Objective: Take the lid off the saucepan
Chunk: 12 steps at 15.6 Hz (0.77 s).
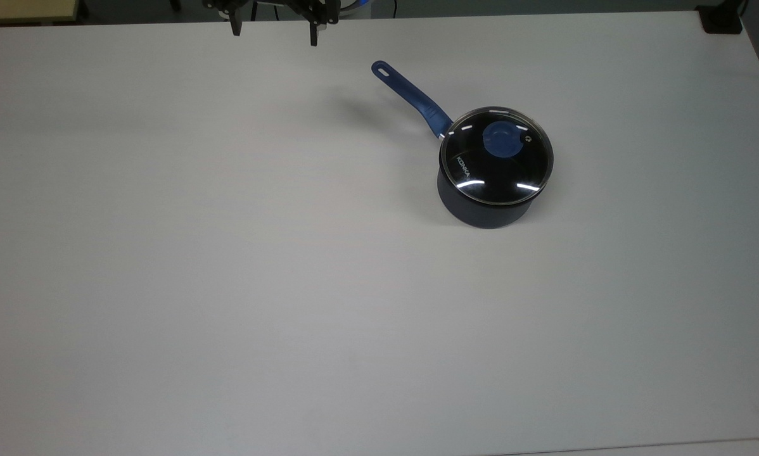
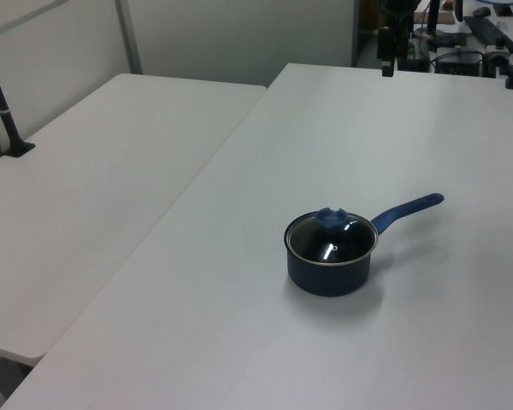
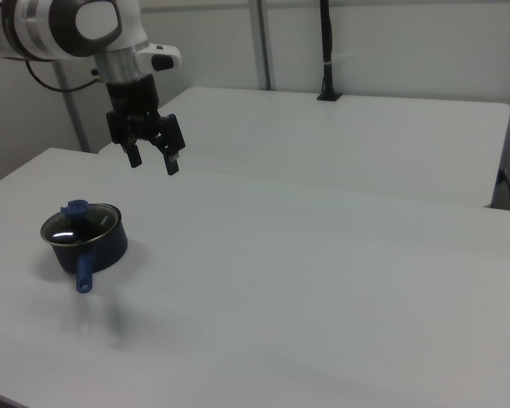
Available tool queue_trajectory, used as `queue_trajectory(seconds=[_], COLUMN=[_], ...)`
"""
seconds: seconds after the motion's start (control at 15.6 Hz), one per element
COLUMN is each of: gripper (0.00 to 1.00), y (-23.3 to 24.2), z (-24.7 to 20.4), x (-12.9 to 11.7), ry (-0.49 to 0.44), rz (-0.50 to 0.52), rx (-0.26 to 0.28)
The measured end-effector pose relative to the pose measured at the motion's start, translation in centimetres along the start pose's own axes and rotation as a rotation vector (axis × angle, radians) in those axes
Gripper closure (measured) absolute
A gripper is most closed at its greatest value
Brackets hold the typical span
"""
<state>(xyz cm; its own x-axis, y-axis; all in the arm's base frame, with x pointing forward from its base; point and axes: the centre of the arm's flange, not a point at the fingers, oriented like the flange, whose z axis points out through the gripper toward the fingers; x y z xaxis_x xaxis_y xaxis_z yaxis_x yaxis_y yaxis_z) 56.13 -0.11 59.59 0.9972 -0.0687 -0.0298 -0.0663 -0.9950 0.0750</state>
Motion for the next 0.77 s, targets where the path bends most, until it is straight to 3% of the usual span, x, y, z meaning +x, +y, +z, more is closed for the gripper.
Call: queue_trajectory(seconds=[0.77], gripper=[0.0], y=[0.27], z=[-0.02], x=[0.02], ry=[0.001], rz=[0.005], rx=[0.0])
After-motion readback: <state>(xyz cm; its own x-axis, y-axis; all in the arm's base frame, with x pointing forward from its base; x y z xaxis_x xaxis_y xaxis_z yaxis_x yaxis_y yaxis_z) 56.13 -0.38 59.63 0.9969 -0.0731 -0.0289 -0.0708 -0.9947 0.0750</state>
